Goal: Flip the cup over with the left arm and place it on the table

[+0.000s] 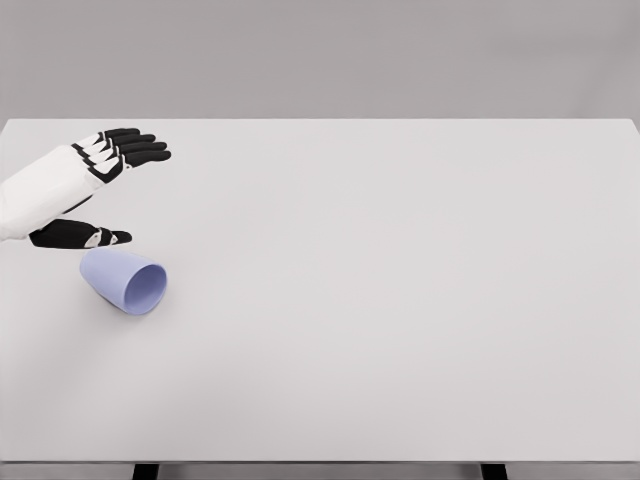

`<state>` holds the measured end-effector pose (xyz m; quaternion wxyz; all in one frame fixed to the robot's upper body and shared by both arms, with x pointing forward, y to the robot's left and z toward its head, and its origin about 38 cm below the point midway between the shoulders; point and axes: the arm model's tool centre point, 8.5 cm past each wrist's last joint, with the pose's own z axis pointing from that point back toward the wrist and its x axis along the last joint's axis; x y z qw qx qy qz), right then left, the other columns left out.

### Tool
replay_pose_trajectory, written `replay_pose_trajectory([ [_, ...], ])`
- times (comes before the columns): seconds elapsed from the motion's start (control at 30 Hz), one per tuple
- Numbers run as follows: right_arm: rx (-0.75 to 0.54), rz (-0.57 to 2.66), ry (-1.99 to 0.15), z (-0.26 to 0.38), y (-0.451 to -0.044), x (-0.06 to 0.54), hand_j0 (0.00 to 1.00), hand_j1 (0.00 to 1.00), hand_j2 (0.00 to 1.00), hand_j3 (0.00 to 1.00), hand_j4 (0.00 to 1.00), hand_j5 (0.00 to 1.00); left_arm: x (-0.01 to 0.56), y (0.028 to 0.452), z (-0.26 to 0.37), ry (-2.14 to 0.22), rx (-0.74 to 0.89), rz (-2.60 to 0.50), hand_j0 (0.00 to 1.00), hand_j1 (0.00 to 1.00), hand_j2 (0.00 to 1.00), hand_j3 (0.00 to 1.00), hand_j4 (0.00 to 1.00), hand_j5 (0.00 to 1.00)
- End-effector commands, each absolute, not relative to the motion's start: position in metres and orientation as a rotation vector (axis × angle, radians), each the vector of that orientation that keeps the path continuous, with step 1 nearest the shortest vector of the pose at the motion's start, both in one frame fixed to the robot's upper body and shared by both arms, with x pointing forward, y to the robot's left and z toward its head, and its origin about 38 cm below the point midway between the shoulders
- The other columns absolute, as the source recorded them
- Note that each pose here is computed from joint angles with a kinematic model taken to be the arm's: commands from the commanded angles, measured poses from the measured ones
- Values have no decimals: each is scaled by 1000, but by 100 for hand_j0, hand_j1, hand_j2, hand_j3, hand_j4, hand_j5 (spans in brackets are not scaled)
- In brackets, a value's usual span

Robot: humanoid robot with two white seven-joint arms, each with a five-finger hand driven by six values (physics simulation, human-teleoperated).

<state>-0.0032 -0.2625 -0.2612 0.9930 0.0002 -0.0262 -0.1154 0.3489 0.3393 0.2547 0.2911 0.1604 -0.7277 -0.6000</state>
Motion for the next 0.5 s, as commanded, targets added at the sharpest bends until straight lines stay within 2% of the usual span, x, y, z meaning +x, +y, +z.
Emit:
replay_pose_trajectory([
  [0.0,-4,-247,-63,-261,-263,-1,100,100,100,100,100,100,349,340,256,-1945,428,-1592,100,100,100,100,100,100],
  [0.47,-2,-241,-47,-261,-262,-5,100,100,100,100,100,100,351,348,266,-1938,499,-1611,100,100,100,100,100,100],
])
